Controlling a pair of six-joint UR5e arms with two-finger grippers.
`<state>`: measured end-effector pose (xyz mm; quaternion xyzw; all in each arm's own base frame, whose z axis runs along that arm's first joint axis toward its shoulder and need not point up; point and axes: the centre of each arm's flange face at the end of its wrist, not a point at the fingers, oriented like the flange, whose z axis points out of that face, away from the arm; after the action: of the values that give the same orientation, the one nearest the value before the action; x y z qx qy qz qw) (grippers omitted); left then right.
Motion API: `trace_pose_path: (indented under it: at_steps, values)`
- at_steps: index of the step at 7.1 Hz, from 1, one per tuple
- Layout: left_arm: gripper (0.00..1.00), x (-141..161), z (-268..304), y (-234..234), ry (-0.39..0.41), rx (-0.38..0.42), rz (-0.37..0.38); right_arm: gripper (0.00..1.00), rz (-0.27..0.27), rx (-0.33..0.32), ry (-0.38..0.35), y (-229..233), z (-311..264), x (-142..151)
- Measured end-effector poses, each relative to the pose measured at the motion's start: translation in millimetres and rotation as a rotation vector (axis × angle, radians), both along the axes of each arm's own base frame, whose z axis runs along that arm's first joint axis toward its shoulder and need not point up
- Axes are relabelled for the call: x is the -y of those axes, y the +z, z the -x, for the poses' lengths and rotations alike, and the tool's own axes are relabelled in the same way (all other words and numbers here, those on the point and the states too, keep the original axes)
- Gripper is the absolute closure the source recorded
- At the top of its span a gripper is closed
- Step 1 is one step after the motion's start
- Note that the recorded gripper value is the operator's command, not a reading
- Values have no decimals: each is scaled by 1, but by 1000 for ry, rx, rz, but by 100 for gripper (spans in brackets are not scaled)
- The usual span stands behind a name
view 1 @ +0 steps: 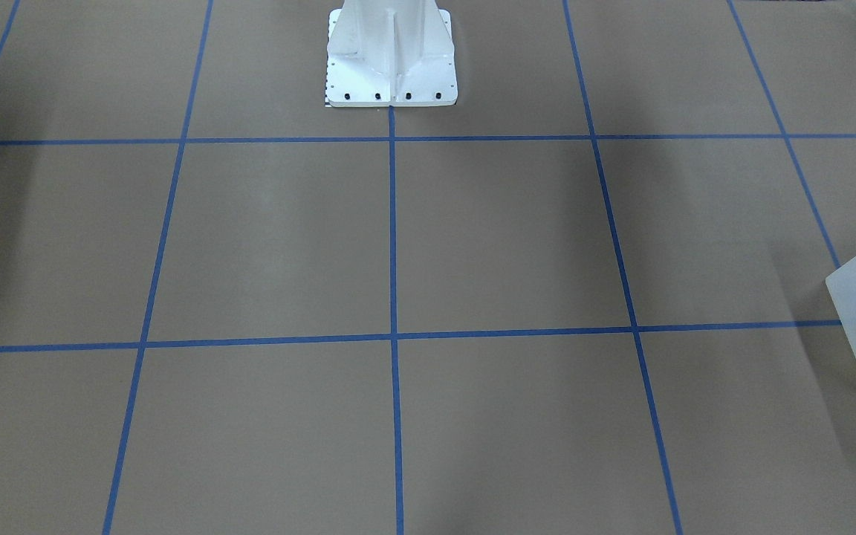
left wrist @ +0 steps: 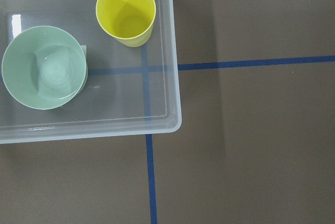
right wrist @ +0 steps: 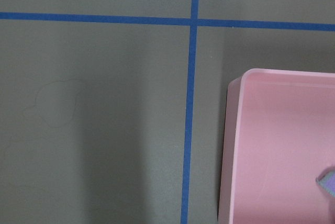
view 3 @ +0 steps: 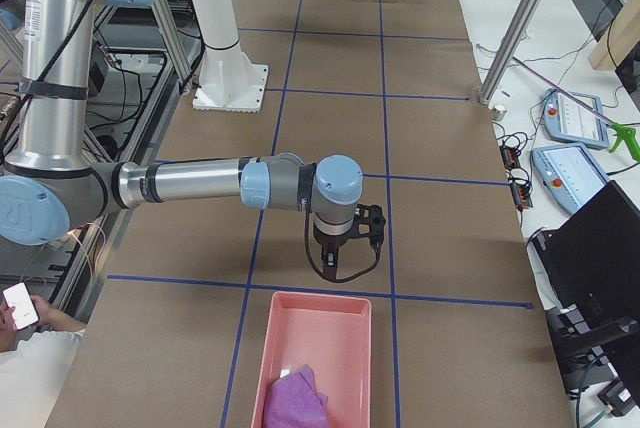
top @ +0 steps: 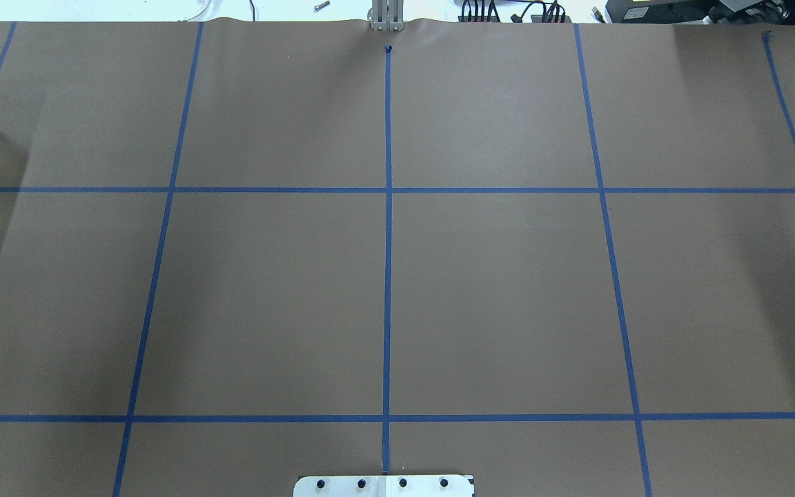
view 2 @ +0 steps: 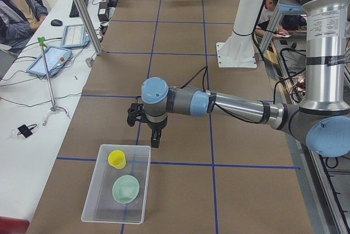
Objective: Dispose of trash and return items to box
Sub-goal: 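Release the bowl in the clear bin and hold the left gripper above it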
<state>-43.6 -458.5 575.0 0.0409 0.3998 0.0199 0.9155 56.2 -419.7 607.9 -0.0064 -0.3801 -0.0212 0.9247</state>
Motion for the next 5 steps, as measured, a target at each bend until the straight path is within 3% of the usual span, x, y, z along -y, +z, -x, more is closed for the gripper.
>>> trace_pose_path:
  at_steps: [5]
  values:
    - [2,7,-1,5,-1,1,-22,0,4,2,-15,-27,7,6]
